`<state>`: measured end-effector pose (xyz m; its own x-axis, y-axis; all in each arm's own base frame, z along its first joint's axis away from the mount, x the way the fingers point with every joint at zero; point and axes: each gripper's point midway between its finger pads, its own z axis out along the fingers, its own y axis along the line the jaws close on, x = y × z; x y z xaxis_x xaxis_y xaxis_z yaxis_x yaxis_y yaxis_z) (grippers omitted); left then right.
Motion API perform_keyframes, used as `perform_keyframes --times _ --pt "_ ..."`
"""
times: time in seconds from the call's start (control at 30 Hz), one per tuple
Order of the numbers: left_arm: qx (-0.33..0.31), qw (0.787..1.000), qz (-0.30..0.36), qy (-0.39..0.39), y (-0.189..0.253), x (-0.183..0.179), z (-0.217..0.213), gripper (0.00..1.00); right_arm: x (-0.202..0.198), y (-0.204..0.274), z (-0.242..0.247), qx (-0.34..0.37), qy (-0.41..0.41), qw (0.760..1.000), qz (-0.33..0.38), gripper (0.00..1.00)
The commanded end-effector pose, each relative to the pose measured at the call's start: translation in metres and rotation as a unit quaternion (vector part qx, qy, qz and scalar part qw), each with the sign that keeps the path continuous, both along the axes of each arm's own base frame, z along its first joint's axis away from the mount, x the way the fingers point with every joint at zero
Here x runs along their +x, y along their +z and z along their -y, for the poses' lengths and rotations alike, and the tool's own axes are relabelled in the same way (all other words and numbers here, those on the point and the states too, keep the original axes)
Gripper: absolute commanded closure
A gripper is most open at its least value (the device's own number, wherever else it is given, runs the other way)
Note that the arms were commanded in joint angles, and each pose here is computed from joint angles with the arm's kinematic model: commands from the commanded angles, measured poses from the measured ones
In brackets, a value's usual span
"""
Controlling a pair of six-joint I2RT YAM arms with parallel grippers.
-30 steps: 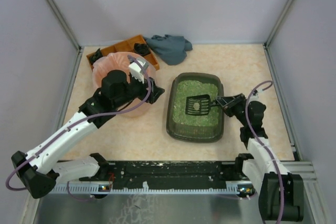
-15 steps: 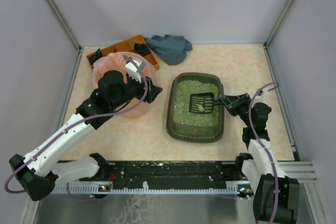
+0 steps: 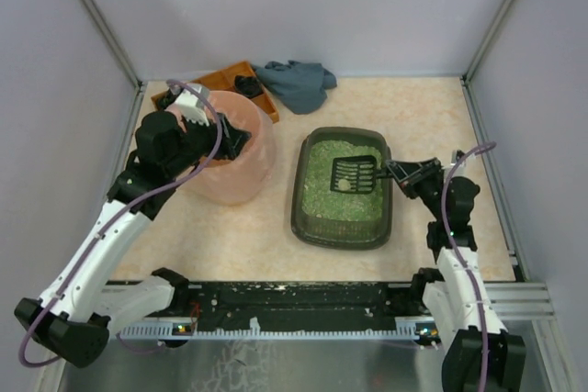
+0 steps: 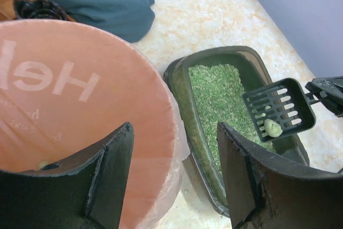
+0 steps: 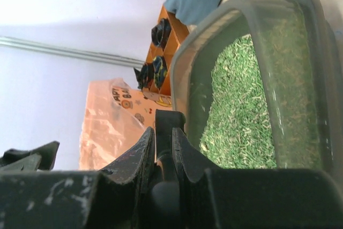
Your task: Clean the litter box
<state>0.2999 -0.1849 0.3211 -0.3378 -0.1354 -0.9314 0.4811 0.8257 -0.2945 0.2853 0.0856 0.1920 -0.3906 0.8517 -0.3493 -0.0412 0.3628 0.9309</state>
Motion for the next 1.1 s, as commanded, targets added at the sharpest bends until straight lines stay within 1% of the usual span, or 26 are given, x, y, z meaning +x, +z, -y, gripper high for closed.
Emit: perform_keyframes --times 0.0,0.1,0.17,0.3,0.37,0.43,0.6,0.73,0.87,0.93,1.07 --pt "0.006 0.998 0.053 0.035 0.037 -0.005 -0.023 0.31 0.009 0.046 0.006 0.002 -0.022 0.999 0.027 1.00" --pt "0.024 0.996 0.063 0.065 0.035 -0.009 -0.039 0.30 0.016 0.051 0.012 -0.005 -0.038 0.999 0.004 1.00" --pt "0.028 0.994 0.068 0.075 0.032 -0.015 -0.046 0.30 0.021 0.058 0.012 0.000 -0.040 0.999 0.004 1.00" --pt "0.031 0.990 0.084 0.110 0.027 -0.029 -0.067 0.30 0.031 0.089 0.005 0.014 -0.047 0.999 0.016 1.00" --pt "0.030 0.987 0.087 0.133 0.023 -0.035 -0.079 0.30 0.038 0.107 -0.003 0.011 -0.049 0.998 0.027 1.00" --pt "0.025 0.987 0.082 0.137 0.016 -0.043 -0.082 0.29 0.045 0.129 -0.017 0.005 -0.040 0.998 0.048 1.00" --pt "0.021 0.984 0.078 0.159 0.000 -0.060 -0.098 0.30 0.064 0.180 -0.063 -0.005 -0.003 0.996 0.087 1.00" --pt "0.025 0.980 0.078 0.184 -0.009 -0.073 -0.114 0.30 0.079 0.212 -0.114 -0.010 0.030 0.993 0.114 1.00" --pt "0.031 0.980 0.062 0.185 -0.022 -0.083 -0.118 0.30 0.089 0.243 -0.165 -0.019 0.064 0.987 0.148 1.00" --pt "0.031 0.982 0.054 0.179 -0.027 -0.087 -0.117 0.29 0.094 0.249 -0.189 -0.035 0.079 0.983 0.163 1.00" --pt "0.032 0.983 0.061 0.169 -0.031 -0.093 -0.117 0.29 0.103 0.251 -0.239 -0.082 0.120 0.972 0.186 1.00"
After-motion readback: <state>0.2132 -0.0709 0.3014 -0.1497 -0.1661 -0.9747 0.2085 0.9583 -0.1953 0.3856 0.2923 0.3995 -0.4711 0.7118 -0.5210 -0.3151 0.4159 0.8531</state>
